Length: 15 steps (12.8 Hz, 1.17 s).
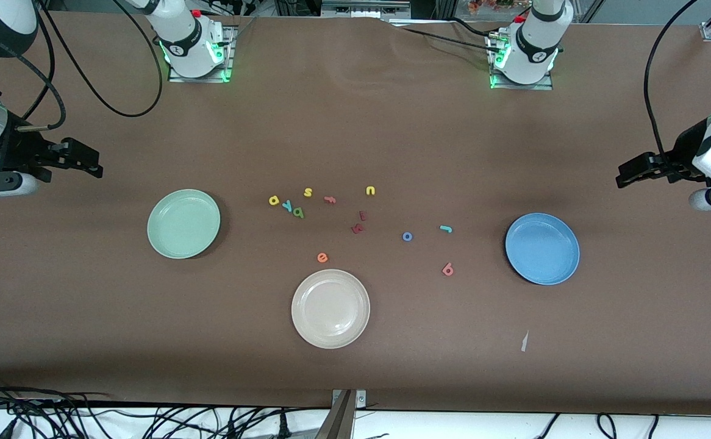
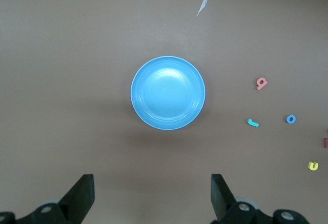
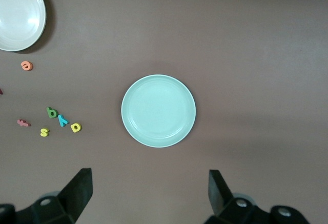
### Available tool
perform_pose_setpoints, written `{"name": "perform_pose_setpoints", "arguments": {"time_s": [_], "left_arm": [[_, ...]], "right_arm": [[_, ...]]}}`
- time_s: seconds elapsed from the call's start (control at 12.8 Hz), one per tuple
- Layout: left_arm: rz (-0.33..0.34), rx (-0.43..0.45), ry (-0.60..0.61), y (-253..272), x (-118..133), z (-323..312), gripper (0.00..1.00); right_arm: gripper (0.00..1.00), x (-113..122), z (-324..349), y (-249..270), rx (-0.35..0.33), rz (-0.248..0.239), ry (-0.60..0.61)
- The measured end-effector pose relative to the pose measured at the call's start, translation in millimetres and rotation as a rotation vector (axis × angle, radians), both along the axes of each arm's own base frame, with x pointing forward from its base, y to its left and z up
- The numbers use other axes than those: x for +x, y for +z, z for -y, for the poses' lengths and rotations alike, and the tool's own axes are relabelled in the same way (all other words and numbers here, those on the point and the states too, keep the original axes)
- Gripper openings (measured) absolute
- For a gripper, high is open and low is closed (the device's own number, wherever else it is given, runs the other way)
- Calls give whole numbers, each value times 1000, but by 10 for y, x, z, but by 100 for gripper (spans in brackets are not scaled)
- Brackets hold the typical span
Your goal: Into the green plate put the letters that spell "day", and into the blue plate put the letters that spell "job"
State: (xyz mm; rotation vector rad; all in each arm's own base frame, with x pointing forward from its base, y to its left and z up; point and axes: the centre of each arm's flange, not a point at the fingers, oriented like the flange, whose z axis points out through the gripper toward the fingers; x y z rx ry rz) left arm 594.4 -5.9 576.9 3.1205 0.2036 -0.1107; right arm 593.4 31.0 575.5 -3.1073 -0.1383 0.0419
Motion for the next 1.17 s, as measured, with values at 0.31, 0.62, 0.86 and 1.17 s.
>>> {"name": "perform_pose_setpoints", "arguments": {"time_s": [0.31, 0.62, 0.86, 1.17], "left_arm": [[0, 0, 0, -2, 1, 0, 100], [0, 0, 0, -3, 1, 0, 100], [0, 0, 0, -3, 1, 0, 100], [0, 0, 0, -3, 1, 0, 100]], "right_arm": [[100, -16, 0, -13, 0, -15, 0], [100, -18, 0, -13, -1, -16, 0], [100, -18, 0, -14, -1, -17, 1], [100, -20, 1, -15, -1, -18, 0]]}}
